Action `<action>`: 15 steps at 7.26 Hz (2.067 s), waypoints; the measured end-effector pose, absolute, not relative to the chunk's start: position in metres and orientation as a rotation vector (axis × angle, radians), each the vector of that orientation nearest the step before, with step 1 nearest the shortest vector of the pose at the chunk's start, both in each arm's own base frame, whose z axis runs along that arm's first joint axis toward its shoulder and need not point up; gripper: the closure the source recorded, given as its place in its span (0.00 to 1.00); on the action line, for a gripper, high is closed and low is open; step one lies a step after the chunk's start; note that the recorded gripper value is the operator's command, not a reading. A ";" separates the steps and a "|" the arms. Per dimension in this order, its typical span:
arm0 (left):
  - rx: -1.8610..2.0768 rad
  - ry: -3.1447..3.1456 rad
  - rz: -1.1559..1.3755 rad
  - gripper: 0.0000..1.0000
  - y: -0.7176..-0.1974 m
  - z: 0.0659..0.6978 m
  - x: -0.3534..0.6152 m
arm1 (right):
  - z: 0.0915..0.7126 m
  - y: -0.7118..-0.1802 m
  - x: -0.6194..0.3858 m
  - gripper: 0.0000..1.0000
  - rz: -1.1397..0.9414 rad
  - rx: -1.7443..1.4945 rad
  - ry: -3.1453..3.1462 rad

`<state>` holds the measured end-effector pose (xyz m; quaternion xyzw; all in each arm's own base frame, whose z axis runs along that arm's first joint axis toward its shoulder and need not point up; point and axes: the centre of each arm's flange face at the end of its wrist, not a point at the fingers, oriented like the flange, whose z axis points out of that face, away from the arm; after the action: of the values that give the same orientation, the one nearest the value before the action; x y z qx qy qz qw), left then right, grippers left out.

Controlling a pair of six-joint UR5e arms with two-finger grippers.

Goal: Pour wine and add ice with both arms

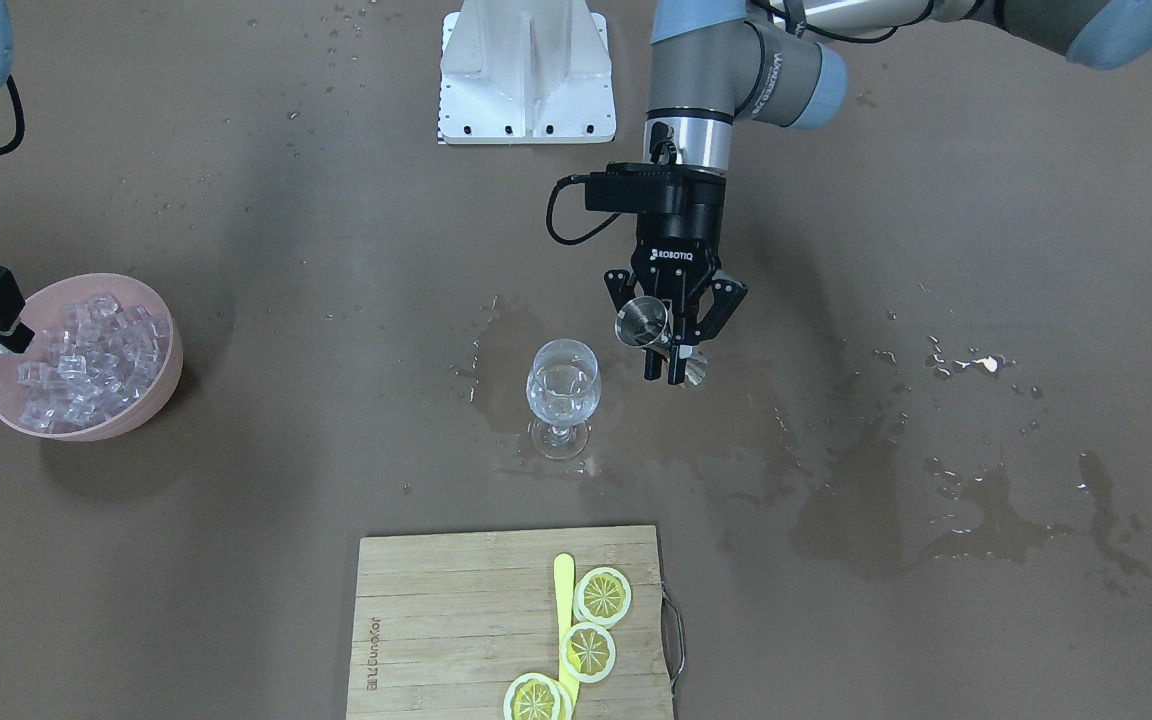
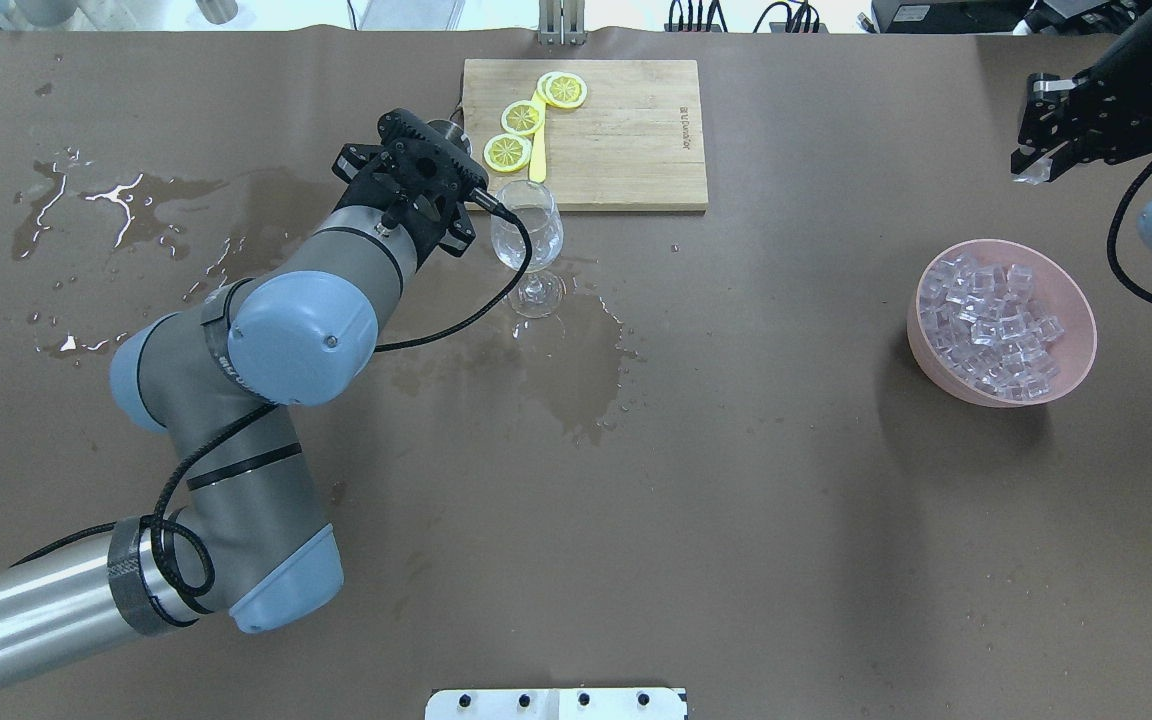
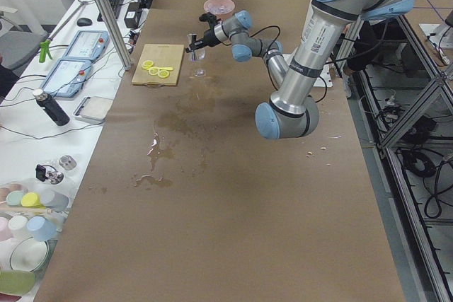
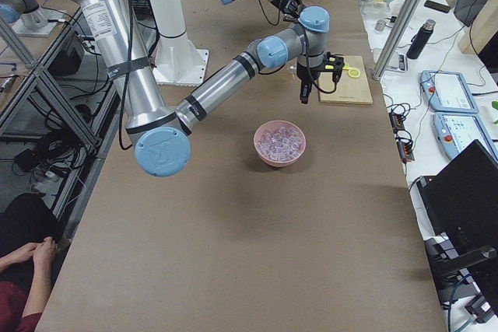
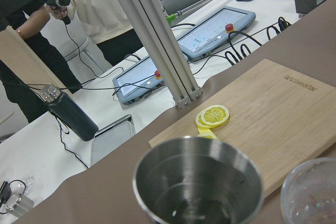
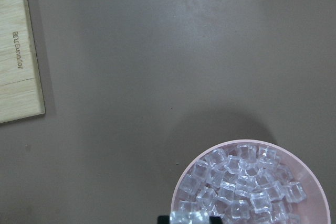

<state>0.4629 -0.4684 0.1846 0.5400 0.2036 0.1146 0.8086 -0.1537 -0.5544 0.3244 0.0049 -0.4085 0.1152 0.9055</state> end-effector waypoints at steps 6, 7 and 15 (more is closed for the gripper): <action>1.145 0.263 0.371 1.00 -0.448 0.167 0.501 | 0.304 -0.547 -0.187 0.92 0.256 0.022 -0.903; 1.149 0.225 0.400 1.00 -0.447 0.166 0.504 | 0.299 -0.546 -0.190 0.92 0.251 0.025 -0.909; 1.139 0.025 0.538 1.00 -0.455 0.155 0.510 | 0.256 -0.512 -0.247 0.92 0.163 0.141 -0.886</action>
<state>0.5104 -0.4555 0.1548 0.5326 0.0118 0.2517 0.8080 -0.2468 -0.5118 0.2561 0.0683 -0.4277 0.0788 0.8979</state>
